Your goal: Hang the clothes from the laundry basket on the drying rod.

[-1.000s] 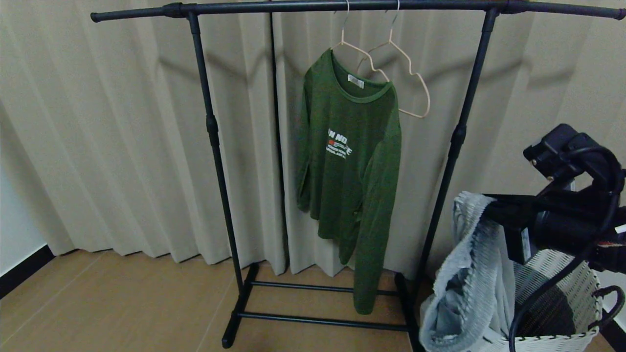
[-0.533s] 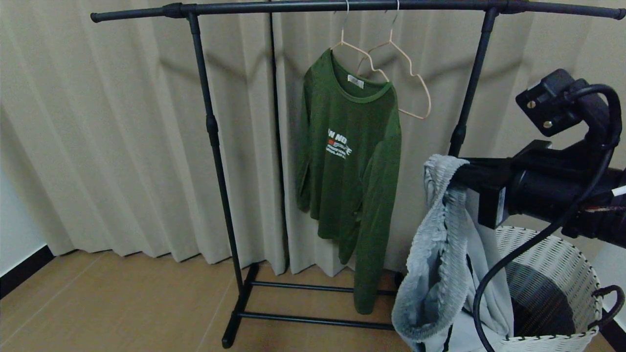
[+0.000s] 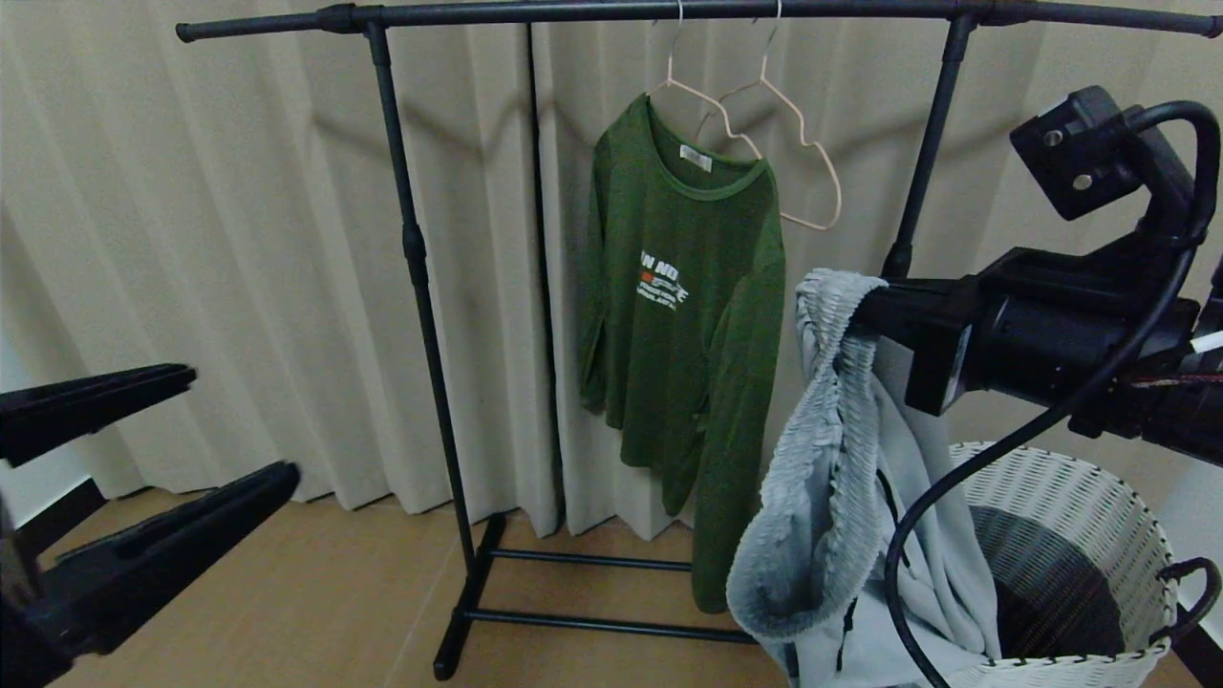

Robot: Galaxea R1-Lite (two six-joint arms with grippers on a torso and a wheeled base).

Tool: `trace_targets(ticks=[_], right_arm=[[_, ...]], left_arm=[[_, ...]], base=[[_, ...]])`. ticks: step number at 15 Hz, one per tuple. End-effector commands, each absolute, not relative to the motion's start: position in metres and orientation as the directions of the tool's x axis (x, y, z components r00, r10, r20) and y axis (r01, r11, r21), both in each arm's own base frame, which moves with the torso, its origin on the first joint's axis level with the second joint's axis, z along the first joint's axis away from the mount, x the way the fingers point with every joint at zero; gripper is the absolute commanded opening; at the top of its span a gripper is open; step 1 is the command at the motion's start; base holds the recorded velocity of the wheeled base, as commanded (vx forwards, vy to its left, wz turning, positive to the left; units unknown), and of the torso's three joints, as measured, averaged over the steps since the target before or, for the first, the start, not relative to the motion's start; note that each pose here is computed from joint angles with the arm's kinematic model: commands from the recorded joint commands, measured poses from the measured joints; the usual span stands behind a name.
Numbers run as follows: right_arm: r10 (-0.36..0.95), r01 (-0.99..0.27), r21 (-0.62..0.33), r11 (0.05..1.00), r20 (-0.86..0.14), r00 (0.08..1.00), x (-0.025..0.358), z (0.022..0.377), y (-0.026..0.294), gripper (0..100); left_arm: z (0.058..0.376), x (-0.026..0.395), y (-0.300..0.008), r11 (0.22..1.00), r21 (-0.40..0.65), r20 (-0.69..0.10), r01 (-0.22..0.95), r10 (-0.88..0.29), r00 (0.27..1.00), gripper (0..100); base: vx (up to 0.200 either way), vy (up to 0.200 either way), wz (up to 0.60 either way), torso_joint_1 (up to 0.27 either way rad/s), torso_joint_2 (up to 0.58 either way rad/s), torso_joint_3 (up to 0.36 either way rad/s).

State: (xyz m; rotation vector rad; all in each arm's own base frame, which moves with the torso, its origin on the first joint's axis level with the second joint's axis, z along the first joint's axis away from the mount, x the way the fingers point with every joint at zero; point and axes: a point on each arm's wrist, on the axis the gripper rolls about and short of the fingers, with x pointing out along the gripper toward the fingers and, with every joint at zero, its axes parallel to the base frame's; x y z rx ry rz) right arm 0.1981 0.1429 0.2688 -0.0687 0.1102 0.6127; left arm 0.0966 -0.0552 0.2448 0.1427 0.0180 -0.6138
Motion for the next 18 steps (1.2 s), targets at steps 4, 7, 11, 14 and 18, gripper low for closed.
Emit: trace_targets(ticks=[4,7,11,14,18], right_arm=[[0.603,-0.609,-0.025,0.793,-0.104,0.791,0.191,0.273,0.148,0],[0.614,-0.616,-0.022,0.787,-0.054,0.787,0.190,0.276,0.150,0],[0.676,-0.676,0.013,0.737,-0.020,0.737,0.181,0.283,0.149,0],[0.690,-0.689,0.014,0.724,0.000,0.724,0.175,0.288,0.148,0],[0.696,-0.696,0.013,0.718,0.011,0.718,0.170,0.290,0.146,0]], left_arm=[[0.200,0.146,-0.175,0.664,-0.086,-0.244,0.743,-0.737,0.630,100],[0.175,0.149,-0.212,0.653,-0.119,-0.291,0.748,-0.743,0.602,100],[0.144,0.161,-0.244,0.661,-0.103,-0.341,0.743,-0.725,0.598,100],[0.137,0.172,-0.260,0.674,-0.111,-0.353,0.730,-0.714,0.605,100],[0.122,0.182,-0.269,0.763,-0.088,-0.382,0.641,-0.620,0.686,100]], base=[[0.000,0.000,0.00,0.000,0.00,0.000],[0.000,0.000,0.00,0.000,0.00,0.000],[0.000,0.000,0.00,0.000,0.00,0.000],[0.000,0.000,0.00,0.000,0.00,0.000],[0.000,0.000,0.00,0.000,0.00,0.000]])
